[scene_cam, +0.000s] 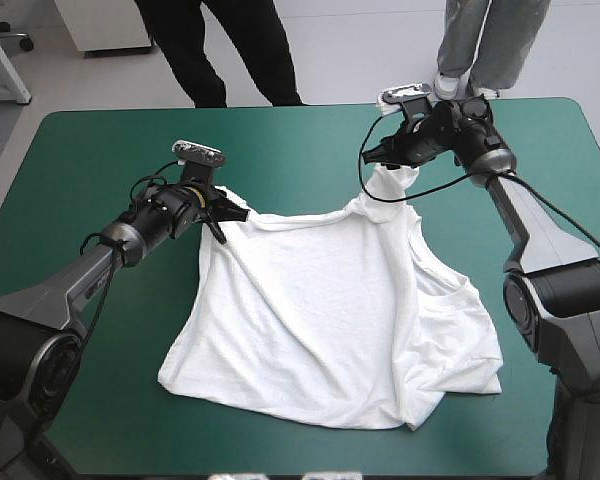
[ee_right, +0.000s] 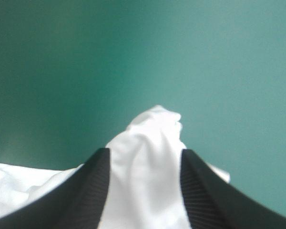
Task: Fold the cloth
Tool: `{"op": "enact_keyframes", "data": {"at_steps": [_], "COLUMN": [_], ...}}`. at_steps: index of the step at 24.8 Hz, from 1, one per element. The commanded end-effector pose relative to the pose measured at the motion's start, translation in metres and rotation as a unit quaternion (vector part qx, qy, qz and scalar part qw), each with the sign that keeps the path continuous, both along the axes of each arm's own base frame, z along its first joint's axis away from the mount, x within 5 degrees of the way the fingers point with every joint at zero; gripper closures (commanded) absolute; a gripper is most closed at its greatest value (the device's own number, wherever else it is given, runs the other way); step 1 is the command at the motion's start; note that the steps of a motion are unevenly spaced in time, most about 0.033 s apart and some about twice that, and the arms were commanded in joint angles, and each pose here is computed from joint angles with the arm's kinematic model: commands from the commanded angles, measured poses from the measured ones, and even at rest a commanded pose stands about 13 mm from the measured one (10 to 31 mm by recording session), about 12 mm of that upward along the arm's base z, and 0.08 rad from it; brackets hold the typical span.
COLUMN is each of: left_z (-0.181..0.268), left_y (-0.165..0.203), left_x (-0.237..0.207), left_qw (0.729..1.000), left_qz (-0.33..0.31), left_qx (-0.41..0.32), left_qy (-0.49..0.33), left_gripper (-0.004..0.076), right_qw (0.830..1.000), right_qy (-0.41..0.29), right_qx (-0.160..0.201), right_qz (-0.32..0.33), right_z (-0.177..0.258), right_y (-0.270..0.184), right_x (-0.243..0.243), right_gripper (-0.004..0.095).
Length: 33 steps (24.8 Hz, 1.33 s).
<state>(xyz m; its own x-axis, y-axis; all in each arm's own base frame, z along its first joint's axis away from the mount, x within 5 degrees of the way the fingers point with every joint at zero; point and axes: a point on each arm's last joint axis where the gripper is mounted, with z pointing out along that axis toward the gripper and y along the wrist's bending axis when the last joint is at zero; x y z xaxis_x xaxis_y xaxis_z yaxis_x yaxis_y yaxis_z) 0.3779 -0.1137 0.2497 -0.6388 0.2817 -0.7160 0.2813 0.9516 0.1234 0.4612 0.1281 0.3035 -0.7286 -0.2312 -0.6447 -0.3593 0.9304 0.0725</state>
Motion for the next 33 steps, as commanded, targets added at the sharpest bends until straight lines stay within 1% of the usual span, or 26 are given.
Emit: {"op": "enact_keyframes", "data": {"at_steps": [1, 2, 3, 4, 5, 6, 7, 8, 9, 10, 11, 14, 17, 19, 20, 22, 24, 28, 33], "left_z": [0.027, 0.028, 0.038, 0.049, 0.076, 0.089, 0.123, 0.137, 0.168, 0.195, 0.204, 0.227, 0.245, 0.259, 0.265, 0.269, 0.271, 0.27, 0.27], "left_y": [0.001, 0.002, 0.006, 0.009, 0.015, 0.018, 0.024, 0.026, 0.032, 0.035, 0.036, 0.04, 0.045, 0.047, 0.049, 0.051, 0.053, 0.053, 0.05], "left_x": [-0.002, -0.002, -0.002, -0.002, -0.004, -0.006, -0.014, -0.019, -0.035, -0.055, -0.064, -0.095, -0.123, -0.145, -0.153, -0.16, -0.164, -0.165, -0.166], "left_qw": [0.999, 0.999, 0.999, 0.998, 0.996, 0.996, 0.994, 0.994, 0.994, 0.995, 0.995, 0.995, 0.994, 0.991, 0.989, 0.987, 0.987, 0.988, 0.988], "left_qz": [-0.012, -0.012, -0.006, 0.001, 0.021, 0.03, 0.051, 0.056, 0.066, 0.056, 0.048, 0.018, 0.005, -0.009, -0.011, -0.012, -0.011, -0.013, -0.021], "left_qx": [0.001, 0.012, 0.041, 0.058, 0.08, 0.085, 0.09, 0.09, 0.073, 0.052, 0.045, 0.025, -0.006, -0.032, -0.04, -0.043, -0.044, -0.047, -0.061], "left_qy": [-0.04, -0.034, -0.023, -0.02, -0.019, -0.022, -0.034, -0.039, -0.053, -0.071, -0.079, -0.096, -0.112, -0.133, -0.145, -0.153, -0.154, -0.149, -0.143], "left_gripper": [0.0317, 0.0269, 0.0216, 0.021, 0.0209, 0.0209, 0.0209, 0.021, 0.021, 0.021, 0.021, 0.021, 0.0213, 0.0213, 0.0213, 0.0213, 0.0213, 0.0213, 0.0213], "right_qw": [0.997, 0.997, 0.996, 0.995, 0.993, 0.993, 0.995, 0.995, 0.996, 0.996, 0.996, 0.998, 0.998, 0.998, 0.997, 0.994, 0.99, 0.987, 0.984], "right_qy": [-0.072, -0.076, -0.088, -0.096, -0.108, -0.109, -0.097, -0.09, -0.081, -0.081, -0.078, -0.055, -0.021, 0.017, 0.045, 0.083, 0.107, 0.127, 0.133], "right_qx": [0.022, 0.02, 0.02, 0.019, 0.019, 0.018, 0.012, 0.005, -0.002, -0.003, -0.003, -0.016, -0.024, -0.032, -0.047, -0.07, -0.09, -0.096, -0.111], "right_qz": [-0.013, -0.013, -0.02, -0.023, -0.031, -0.034, -0.036, -0.037, -0.036, -0.037, -0.037, -0.04, -0.045, -0.042, -0.035, -0.033, -0.03, -0.031, -0.039], "right_z": [0.058, 0.064, 0.083, 0.094, 0.117, 0.126, 0.145, 0.15, 0.159, 0.162, 0.161, 0.147, 0.12, 0.088, 0.065, 0.04, 0.021, -0.005, -0.02], "right_y": [-0.018, -0.022, -0.034, -0.039, -0.053, -0.058, -0.069, -0.073, -0.077, -0.08, -0.081, -0.086, -0.091, -0.092, -0.09, -0.089, -0.09, -0.09, -0.09], "right_x": [-0.014, -0.017, -0.028, -0.035, -0.052, -0.061, -0.086, -0.096, -0.123, -0.146, -0.159, -0.191, -0.22, -0.24, -0.247, -0.251, -0.253, -0.25, -0.234], "right_gripper": [0.0203, 0.0171, 0.0178, 0.019, 0.0197, 0.0197, 0.0204, 0.0212, 0.0225, 0.0232, 0.0232, 0.0232, 0.0232, 0.0233, 0.0233, 0.0233, 0.0233, 0.0233, 0.0233]}}
